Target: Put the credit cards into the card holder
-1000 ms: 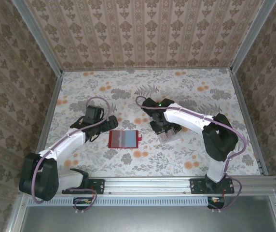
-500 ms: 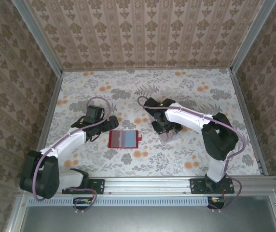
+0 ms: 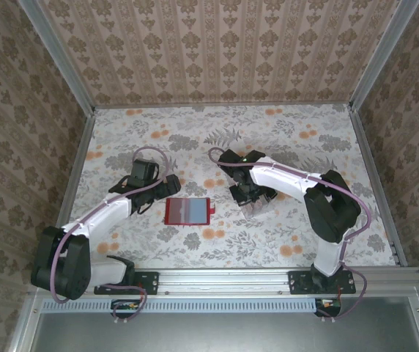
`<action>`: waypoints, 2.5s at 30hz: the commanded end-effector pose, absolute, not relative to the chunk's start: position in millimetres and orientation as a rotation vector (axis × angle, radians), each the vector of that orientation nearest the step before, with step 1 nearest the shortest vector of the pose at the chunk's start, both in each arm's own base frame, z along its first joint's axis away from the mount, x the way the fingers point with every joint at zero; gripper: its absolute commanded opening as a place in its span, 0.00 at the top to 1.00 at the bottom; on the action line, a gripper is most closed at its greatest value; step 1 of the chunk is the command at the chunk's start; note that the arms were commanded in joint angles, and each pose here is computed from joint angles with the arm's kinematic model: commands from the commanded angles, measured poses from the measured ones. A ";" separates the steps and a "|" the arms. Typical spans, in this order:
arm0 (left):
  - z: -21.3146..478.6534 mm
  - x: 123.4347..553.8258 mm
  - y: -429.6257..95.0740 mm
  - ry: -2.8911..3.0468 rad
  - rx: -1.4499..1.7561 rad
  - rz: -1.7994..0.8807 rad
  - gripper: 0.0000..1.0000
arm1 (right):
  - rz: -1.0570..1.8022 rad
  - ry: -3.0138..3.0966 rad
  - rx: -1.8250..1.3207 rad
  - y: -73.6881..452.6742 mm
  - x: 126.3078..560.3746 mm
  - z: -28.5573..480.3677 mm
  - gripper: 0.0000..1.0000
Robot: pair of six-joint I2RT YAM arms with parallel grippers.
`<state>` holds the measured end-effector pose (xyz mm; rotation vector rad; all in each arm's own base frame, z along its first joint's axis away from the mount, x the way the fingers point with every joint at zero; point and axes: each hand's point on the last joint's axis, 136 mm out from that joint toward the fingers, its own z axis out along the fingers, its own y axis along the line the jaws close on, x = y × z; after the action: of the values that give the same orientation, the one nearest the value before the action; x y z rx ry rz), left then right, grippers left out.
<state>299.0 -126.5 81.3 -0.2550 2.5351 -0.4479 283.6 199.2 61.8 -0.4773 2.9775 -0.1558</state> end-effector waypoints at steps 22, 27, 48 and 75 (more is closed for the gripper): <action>90.9 312.4 -135.8 2.499 -0.301 -0.522 0.00 | 0.020 2.896 -0.475 210.6 290.7 136.1 1.00; 89.2 315.3 -135.5 2.506 -0.321 -0.511 0.00 | 0.120 2.819 -0.448 216.5 294.9 175.1 1.00; 92.2 304.5 -111.6 2.526 -0.363 -0.377 0.00 | 1.190 2.473 -0.147 305.8 291.4 202.6 1.00; 86.9 277.1 -86.2 2.543 -0.342 -0.246 0.00 | 1.129 2.499 -0.048 386.3 270.2 83.6 1.00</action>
<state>283.7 -93.7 90.6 -0.3506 2.5273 -0.2892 262.5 378.0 81.4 -0.0714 2.5362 1.1065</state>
